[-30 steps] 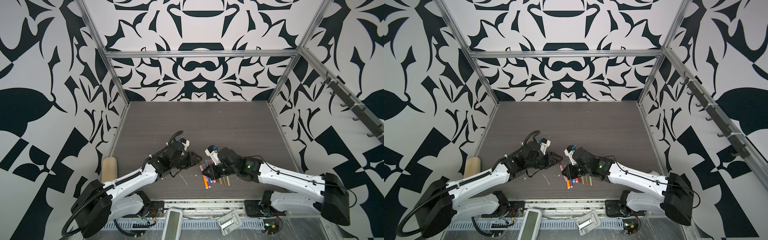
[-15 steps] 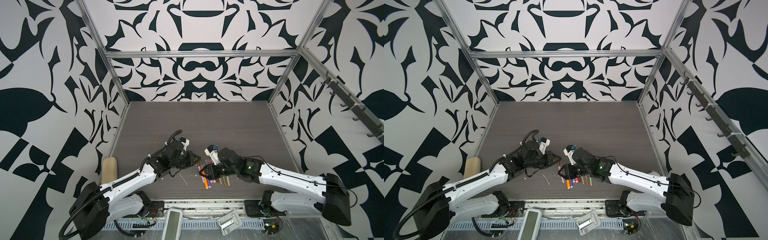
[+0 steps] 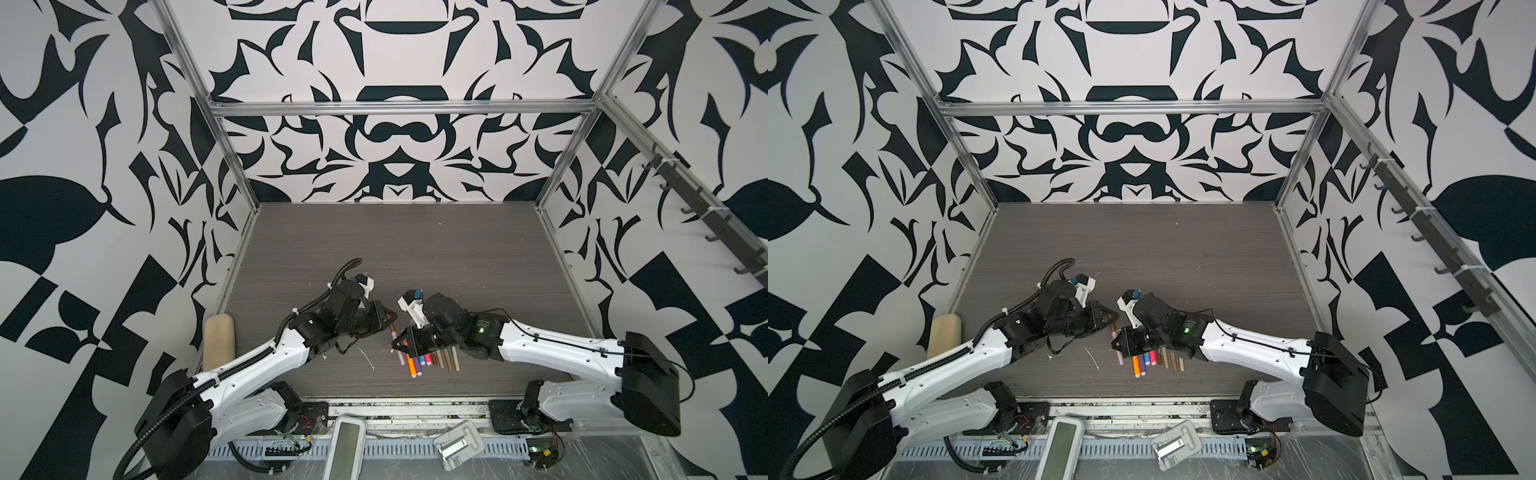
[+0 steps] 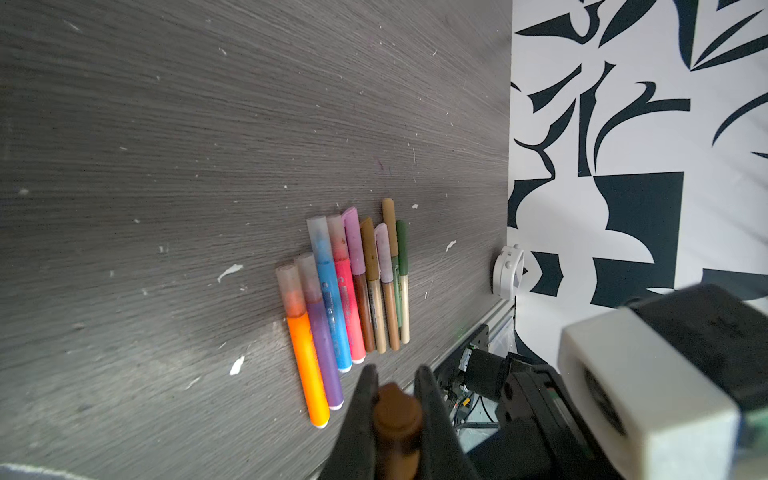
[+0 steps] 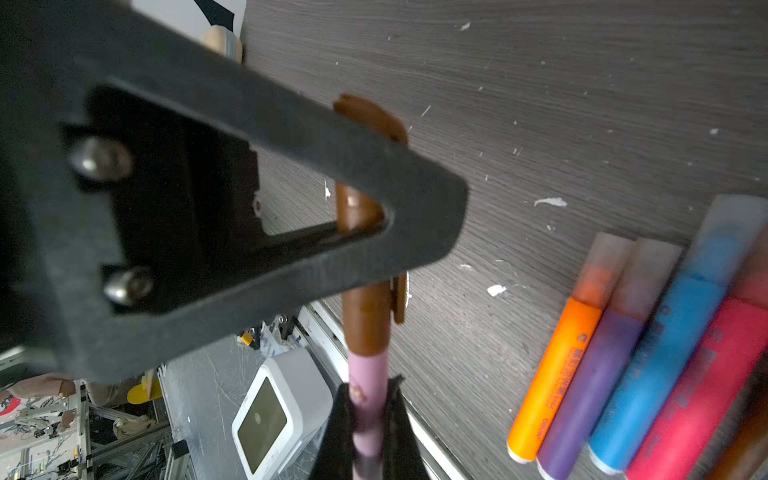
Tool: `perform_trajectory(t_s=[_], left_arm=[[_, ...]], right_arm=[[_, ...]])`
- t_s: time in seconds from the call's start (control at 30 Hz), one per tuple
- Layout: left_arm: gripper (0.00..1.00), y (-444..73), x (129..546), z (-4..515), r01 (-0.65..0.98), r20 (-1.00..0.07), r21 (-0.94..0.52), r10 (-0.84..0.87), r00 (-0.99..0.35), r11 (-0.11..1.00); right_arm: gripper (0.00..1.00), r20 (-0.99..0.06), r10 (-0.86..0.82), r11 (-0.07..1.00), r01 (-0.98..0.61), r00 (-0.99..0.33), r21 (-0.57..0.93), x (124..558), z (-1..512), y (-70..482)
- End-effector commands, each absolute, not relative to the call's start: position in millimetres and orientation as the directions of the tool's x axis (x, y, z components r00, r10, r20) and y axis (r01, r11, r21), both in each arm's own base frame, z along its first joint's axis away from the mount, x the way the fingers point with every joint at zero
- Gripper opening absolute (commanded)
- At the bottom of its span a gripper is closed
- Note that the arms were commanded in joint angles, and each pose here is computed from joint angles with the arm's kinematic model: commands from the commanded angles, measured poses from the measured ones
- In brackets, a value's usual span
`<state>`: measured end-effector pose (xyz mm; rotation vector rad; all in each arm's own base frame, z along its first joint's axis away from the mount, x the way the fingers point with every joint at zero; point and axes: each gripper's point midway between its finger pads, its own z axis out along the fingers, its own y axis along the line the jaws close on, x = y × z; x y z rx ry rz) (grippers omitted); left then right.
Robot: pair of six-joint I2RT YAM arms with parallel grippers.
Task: Open the pen caps
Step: 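Grasp the brown cap with the left gripper beside the right gripper, then pull the brown cap off with the left gripper while the right gripper holds the pen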
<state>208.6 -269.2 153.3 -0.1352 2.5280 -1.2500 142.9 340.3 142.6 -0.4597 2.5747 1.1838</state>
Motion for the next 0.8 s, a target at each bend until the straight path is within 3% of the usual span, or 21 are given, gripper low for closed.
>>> perform_trajectory(t_s=[0.0,0.13,0.23,0.5,0.77], left_arm=[[0.0,-237,262,175,0.038,-0.323,-0.748,-0.314,-0.893,0.663],[0.0,-189,322,193,-0.036,-0.355,-0.717,-0.409,-0.841,0.696],[0.0,-181,347,192,-0.059,-0.31,-0.746,-0.424,-0.851,0.664],[0.0,-168,363,141,-0.113,-0.306,-0.624,-0.374,-0.875,0.774],[0.0,-194,377,51,-0.171,-0.122,-0.565,-0.287,-0.95,0.807]], right_arm=[[0.0,-0.363,-0.167,0.605,-0.386,-0.917,0.697,130,148,333],[0.0,-0.325,-0.176,0.611,-0.362,-0.929,0.704,112,132,321],[0.0,-0.332,-0.17,0.621,-0.362,-0.928,0.695,111,133,313],[0.0,-0.379,-0.099,0.678,-0.341,-0.92,0.651,146,151,286],[0.0,-0.455,0.088,0.888,-0.137,-0.886,0.44,217,147,180]])
